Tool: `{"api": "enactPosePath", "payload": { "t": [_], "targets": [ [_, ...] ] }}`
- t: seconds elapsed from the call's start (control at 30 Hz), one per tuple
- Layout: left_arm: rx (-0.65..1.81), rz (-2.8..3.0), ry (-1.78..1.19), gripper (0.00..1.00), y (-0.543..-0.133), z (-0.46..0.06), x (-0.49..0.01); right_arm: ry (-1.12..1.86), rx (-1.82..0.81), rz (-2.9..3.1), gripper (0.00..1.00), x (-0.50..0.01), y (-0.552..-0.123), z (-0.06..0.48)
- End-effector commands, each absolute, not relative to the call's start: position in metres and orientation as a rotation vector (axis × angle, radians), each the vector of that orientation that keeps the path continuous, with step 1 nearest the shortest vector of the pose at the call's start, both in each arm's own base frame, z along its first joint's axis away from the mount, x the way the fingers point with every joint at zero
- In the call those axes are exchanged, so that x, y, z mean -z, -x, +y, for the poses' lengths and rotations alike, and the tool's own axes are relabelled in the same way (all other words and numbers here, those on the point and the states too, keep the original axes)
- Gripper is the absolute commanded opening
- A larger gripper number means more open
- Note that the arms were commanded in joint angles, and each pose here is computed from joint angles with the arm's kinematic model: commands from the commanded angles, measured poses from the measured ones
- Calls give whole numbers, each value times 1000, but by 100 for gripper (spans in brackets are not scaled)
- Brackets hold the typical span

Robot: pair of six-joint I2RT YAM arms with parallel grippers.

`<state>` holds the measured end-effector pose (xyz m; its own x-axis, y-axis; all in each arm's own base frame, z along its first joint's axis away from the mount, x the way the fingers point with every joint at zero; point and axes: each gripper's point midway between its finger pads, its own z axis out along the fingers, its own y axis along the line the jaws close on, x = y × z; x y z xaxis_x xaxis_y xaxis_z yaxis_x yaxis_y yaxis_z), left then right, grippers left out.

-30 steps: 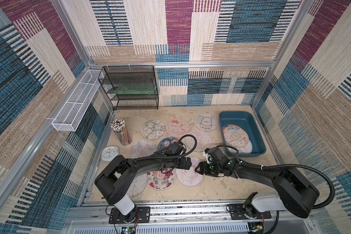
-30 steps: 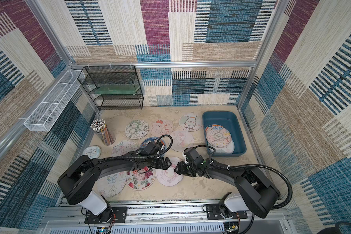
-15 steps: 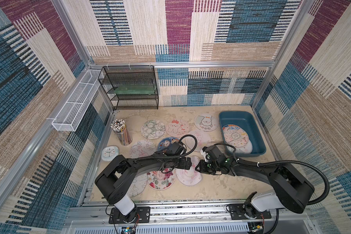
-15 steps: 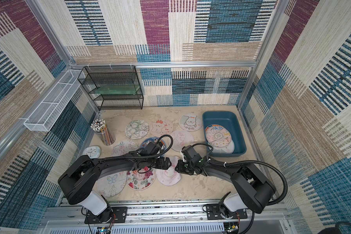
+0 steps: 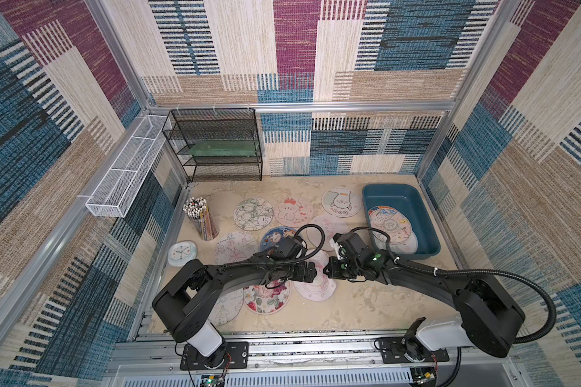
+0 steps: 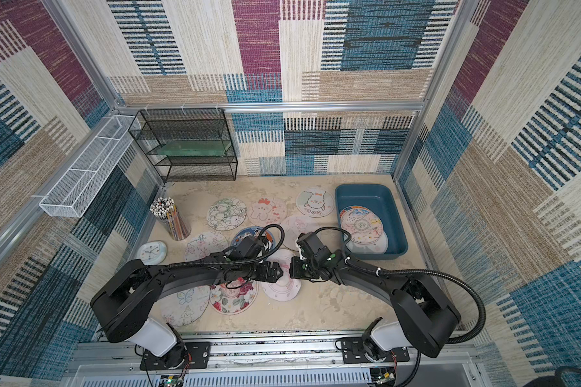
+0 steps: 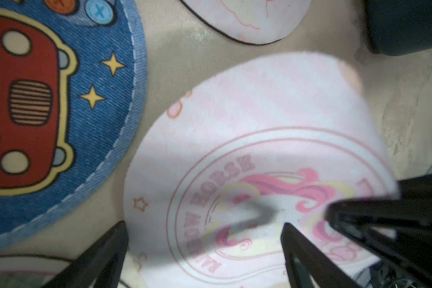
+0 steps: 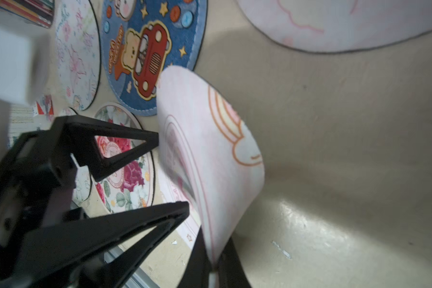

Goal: Put the coasters into the storage box
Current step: Pick up the coaster from the center of the board, then place the coaster in the storage box.

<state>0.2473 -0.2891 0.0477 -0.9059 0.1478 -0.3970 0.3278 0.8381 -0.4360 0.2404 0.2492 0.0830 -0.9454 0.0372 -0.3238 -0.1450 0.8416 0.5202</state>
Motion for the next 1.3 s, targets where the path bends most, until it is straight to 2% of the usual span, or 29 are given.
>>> {"api": "enactPosePath", "payload": {
  "t": [0.0,0.17,0.37,0.7,0.97,1.27],
  "targets": [
    [785,2591,-405,95,-250,-298,-63,64,-685,2658,1,-98,-253,231],
    [875,2450,-454,100,-254,-307,-93,-7,-640,2547,1,-134,-281,202],
    [1002,2265,-517,100,-256,-322,-128,-132,-545,2358,2,-182,-325,152],
    [1032,2186,-519,100,-278,-345,-137,-368,-414,2068,2,-250,-384,70],
    [1169,2184,-596,100,-279,-376,-137,-495,-274,1983,2,-242,-415,26],
    [1151,2218,-655,100,-279,-383,-134,-521,-255,2041,3,-200,-451,2]
  ]
}}
